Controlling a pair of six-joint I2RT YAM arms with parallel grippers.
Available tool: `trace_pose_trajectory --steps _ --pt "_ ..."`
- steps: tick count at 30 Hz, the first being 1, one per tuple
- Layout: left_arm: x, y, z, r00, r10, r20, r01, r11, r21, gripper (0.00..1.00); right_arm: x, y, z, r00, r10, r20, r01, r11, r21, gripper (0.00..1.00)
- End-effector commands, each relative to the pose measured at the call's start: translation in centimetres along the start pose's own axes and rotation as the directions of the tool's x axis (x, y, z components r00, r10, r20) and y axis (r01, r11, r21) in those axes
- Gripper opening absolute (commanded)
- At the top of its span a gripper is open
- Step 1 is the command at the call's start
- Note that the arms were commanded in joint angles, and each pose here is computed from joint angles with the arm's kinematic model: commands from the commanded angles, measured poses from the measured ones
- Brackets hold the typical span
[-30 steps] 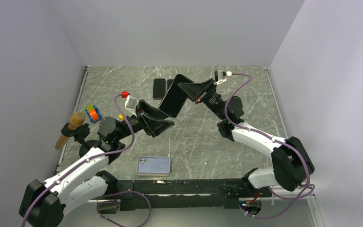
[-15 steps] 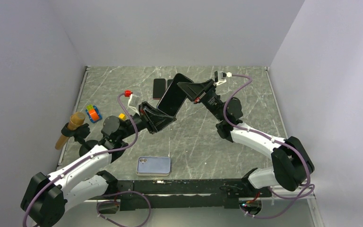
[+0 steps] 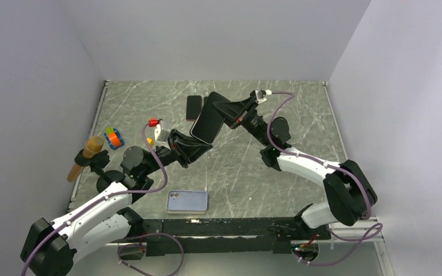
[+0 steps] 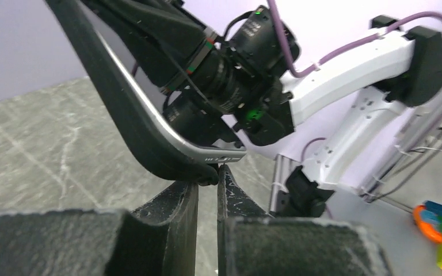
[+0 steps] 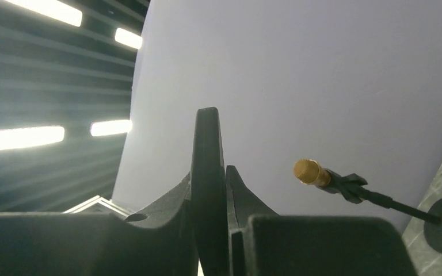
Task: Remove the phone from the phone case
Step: Remove the phone case from the phone.
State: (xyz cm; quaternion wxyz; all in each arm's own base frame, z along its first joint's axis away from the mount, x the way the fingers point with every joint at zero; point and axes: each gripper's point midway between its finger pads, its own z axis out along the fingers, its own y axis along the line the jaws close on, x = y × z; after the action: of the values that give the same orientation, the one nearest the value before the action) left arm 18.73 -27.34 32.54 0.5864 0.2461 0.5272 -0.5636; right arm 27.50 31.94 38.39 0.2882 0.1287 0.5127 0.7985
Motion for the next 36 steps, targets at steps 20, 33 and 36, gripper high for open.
trace_pose_trajectory --steps 20,33,36 --pt "0.6 -0.2 -2.6 0.98 -0.109 -0.166 0.089 0.988 -0.125 0.65 -2.8 4.6 -3.0 0.989 -0.144 -0.022 0.141 0.986 -0.094 0.0" --pt "-6.0 -6.4 0.5 0.93 -0.352 -0.103 0.364 0.921 0.137 0.64 -3.9 3.6 -3.4 0.987 -0.163 -0.008 0.163 0.986 -0.039 0.0" --pt "-6.1 -5.7 1.1 0.93 -0.357 -0.089 0.366 0.924 0.115 0.62 -3.8 3.8 -3.5 0.987 -0.164 -0.008 0.163 0.986 -0.044 0.0"
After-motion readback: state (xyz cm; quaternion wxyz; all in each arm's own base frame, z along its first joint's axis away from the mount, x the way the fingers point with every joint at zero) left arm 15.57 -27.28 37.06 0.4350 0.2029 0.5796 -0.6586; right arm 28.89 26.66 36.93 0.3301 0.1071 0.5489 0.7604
